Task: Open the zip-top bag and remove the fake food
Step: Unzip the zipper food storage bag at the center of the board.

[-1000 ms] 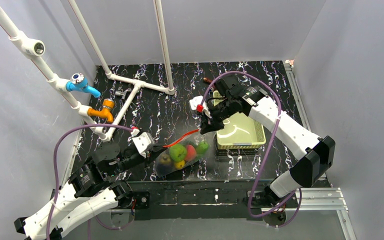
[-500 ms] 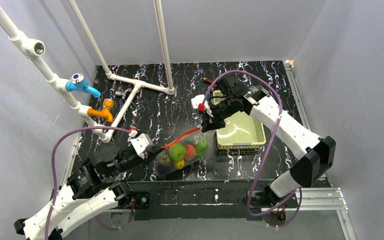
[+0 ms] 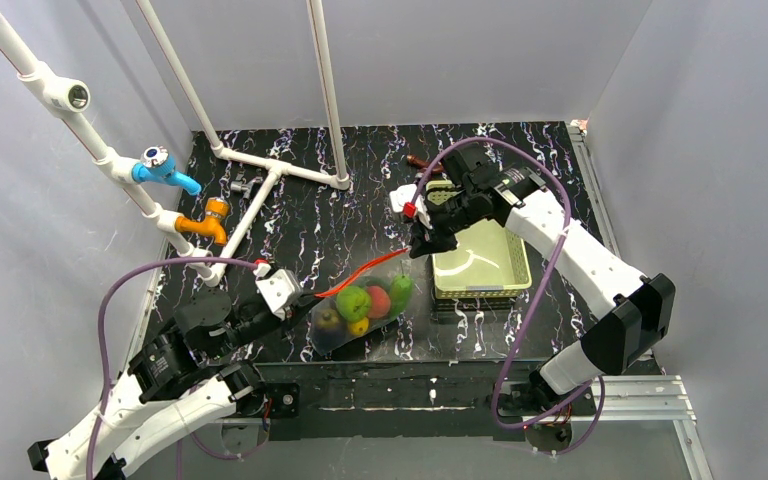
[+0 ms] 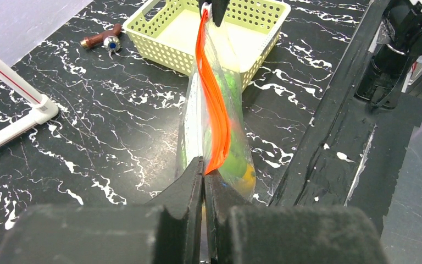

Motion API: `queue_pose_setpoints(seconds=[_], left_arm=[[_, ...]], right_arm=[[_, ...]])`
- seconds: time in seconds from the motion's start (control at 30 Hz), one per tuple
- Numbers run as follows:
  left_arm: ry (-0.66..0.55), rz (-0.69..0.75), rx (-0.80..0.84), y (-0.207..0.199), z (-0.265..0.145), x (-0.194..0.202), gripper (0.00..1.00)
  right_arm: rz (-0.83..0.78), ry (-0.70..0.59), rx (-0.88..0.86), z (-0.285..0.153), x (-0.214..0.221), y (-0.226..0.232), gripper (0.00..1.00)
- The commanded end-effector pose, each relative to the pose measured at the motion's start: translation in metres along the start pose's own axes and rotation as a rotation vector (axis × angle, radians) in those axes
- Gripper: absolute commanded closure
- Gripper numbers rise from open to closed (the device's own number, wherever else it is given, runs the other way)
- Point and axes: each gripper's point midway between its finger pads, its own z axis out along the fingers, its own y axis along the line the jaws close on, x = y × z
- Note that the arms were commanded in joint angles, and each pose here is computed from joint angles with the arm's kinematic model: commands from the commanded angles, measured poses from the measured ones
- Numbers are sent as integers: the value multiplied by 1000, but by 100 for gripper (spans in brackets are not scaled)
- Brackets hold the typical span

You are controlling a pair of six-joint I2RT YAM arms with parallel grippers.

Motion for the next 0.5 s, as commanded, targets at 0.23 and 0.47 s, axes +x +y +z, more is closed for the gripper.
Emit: queue_pose_setpoints(seconds=[0.23,0.47], left_arm=[[-37,22,-43,9,-19,-16,100],[-38,27,-43,9,-21,-16,100]], right_arm=[[11,61,75,-21,18,-8,99],[18,66,86,-25,22,-11,99]])
